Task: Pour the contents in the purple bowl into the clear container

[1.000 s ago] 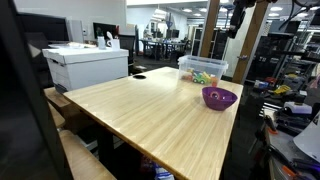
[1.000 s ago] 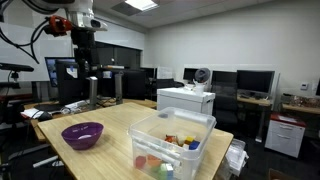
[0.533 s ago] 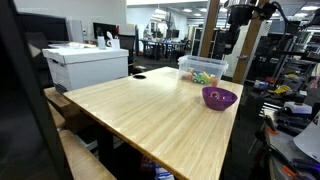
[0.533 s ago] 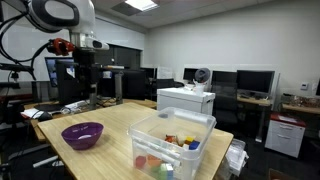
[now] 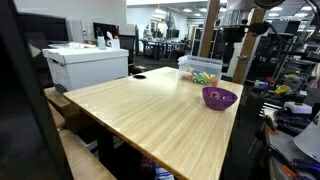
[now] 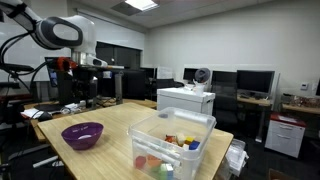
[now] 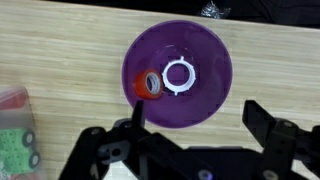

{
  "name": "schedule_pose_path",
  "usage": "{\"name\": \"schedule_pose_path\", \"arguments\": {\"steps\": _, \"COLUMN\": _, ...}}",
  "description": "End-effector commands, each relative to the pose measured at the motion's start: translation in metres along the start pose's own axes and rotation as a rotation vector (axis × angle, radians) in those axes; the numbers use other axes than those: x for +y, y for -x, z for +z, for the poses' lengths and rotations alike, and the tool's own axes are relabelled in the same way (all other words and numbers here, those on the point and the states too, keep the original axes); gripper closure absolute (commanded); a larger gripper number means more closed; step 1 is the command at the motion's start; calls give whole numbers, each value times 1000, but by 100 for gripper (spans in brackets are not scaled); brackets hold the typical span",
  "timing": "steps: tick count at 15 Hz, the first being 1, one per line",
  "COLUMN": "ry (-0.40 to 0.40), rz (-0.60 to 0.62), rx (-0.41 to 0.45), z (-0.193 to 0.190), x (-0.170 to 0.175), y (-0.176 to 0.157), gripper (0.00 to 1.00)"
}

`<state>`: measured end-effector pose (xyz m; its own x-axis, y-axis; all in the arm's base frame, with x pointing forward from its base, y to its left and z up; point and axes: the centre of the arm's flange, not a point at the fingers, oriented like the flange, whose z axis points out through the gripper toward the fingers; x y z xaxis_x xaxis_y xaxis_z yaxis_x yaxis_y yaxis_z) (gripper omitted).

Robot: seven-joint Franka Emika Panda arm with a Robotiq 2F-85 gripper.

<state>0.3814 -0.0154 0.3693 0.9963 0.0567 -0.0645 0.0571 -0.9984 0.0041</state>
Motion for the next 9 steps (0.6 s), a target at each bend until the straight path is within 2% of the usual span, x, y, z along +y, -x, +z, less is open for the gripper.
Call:
{"name": "schedule_pose_path", "arguments": {"steps": 1, "ry": 66, "rz": -28, "rx": 14, "z": 17, "x": -18, "y": -6, "gripper": 0}}
{"name": "schedule_pose_path", "arguments": {"steps": 9, "ry": 148, "rz": -95, "rx": 21, "z": 42, "x": -50, "y": -24, "gripper": 0}}
